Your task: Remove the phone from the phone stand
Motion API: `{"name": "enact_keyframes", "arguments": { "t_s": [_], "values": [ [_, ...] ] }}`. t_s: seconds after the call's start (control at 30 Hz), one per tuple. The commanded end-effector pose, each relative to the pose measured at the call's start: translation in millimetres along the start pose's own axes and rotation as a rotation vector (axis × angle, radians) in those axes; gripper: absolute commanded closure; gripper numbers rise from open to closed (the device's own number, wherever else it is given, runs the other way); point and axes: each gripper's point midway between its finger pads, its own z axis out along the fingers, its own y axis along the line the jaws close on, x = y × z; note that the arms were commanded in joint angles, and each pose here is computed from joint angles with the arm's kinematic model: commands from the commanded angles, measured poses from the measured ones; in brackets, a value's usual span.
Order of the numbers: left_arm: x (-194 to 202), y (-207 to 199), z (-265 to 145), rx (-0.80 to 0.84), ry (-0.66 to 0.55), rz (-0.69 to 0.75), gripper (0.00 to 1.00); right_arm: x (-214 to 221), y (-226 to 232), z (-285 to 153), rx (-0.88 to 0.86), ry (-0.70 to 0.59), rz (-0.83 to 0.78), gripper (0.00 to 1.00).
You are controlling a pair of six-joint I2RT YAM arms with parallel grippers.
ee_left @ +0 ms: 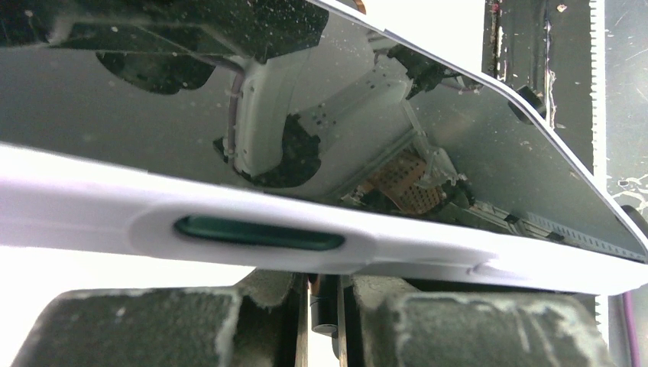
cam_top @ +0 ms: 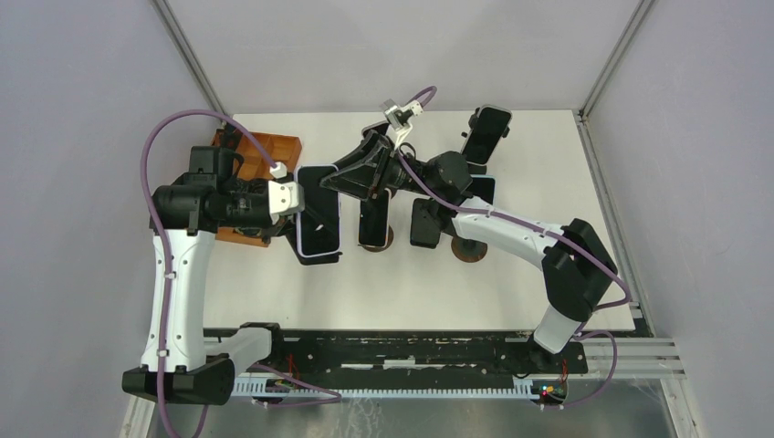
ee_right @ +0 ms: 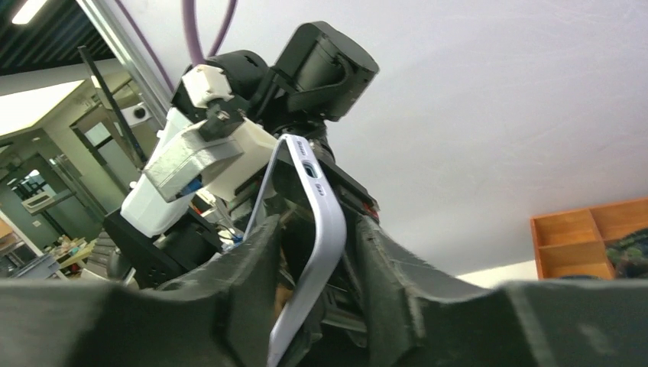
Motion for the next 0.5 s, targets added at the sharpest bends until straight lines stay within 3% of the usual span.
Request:
{"name": "enact_keyframes", "arguments": {
  "t_s": [0.0, 0.47],
  "values": [
    [-12, -1, 1, 0.011, -0.055, 0.053, 0.98, -24, 27, 5, -0.101, -0.061, -0.021, 0.69],
    [7, -1, 3, 0.008, 0.016, 0.077, 0.98, -104, 53, -22, -0.087, -0.145, -0.115, 0.95]
  ]
}}
